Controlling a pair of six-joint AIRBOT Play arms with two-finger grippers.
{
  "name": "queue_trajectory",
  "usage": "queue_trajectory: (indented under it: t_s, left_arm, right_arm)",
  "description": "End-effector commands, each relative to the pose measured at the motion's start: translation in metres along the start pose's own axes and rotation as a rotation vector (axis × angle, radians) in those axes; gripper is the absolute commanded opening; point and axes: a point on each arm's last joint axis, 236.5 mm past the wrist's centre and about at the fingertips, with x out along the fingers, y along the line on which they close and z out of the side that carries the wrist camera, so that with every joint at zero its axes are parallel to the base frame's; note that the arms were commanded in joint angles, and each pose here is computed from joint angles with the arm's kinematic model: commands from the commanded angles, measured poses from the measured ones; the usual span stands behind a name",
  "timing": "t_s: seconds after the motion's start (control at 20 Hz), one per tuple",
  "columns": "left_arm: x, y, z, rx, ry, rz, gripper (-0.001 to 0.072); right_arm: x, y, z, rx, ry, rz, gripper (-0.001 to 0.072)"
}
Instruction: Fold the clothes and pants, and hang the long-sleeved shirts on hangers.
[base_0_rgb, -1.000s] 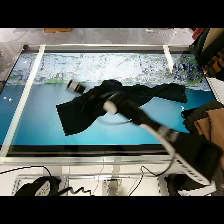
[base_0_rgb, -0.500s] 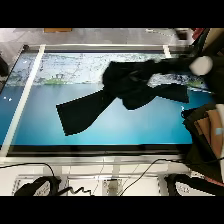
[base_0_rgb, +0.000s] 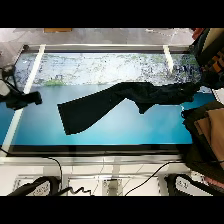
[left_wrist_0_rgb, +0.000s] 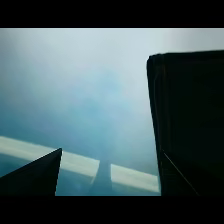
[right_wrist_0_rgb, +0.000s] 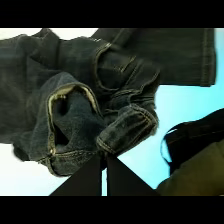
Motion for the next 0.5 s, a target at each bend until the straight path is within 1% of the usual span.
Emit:
queue_trajectory:
  t_s: [0.0,0.1,0.15,0.2,0.25,0.35,0.45]
  left_arm:
    - [0.041,0.003,-0.031,0.004,0.154,0.019,0.0695]
    - [0.057,0.004,-0.054,0.016,0.276,0.029,0.0683]
    - [0.064,0.005,-0.068,0.025,0.348,0.034,0.0661]
    - [0.07,0.004,-0.085,0.028,0.429,0.029,0.0612]
    - [0.076,-0.004,-0.102,0.067,0.507,-0.02,0.0612]
    - [0.083,-0.035,-0.127,0.128,0.599,-0.203,0.0612]
    - [0.084,-0.074,-0.126,0.093,0.559,-0.413,0.0612]
  right_arm:
    - [-0.003,0.012,-0.001,-0.009,0.002,0.073,0.0018]
    - [-0.003,0.013,0.001,-0.015,-0.007,0.079,0.0018]
    - [-0.003,0.013,0.002,-0.014,-0.014,0.078,0.0018]
    - [-0.003,0.012,0.002,-0.014,-0.014,0.078,0.0018]
    - [-0.003,0.012,0.002,-0.014,-0.014,0.077,0.0018]
    - [-0.003,0.012,0.002,-0.015,-0.014,0.077,0.0018]
    - [-0.003,0.012,0.002,-0.034,-0.014,0.078,0.0018]
